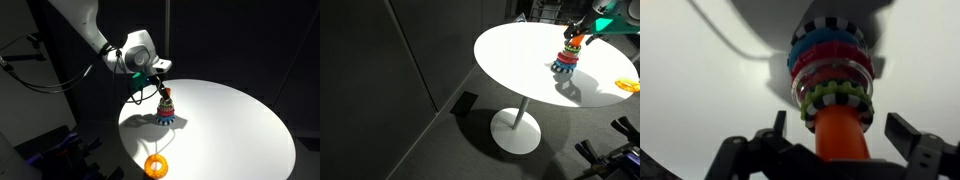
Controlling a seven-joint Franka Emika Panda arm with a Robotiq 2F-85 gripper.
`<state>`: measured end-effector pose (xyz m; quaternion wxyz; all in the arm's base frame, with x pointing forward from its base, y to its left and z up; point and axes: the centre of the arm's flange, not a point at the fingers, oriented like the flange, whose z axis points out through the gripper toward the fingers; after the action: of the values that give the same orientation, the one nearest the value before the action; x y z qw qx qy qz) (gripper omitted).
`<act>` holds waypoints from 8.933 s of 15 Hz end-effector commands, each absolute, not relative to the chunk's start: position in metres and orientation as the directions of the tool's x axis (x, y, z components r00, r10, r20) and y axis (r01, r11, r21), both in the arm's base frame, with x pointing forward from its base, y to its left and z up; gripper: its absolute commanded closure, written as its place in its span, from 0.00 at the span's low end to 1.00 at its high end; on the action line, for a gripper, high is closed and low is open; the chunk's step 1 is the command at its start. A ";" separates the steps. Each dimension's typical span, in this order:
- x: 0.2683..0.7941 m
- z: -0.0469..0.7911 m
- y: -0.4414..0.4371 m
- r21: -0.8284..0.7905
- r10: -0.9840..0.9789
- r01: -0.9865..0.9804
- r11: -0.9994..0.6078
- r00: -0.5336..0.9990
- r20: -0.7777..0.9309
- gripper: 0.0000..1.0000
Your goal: Remove the green circle then put the orange circle on the orange object
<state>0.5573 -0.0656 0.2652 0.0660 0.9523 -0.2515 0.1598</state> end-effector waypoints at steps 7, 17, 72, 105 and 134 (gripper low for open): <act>0.541 0.262 -0.062 0.060 -0.443 -0.484 -0.873 0.838 0.318 0.34; 0.542 0.310 -0.060 0.036 -0.437 -0.483 -0.875 0.818 0.374 0.62; 0.461 0.243 -0.060 0.199 -0.336 -0.372 -0.907 0.922 0.192 0.00; 0.444 0.214 -0.143 0.164 -0.383 -0.373 -0.913 0.923 -0.039 0.00; 0.424 0.161 -0.195 0.120 -0.509 -0.503 -0.856 0.861 -0.014 0.00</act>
<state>0.4250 -0.1838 0.1638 0.0653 0.9634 -0.2579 -0.0342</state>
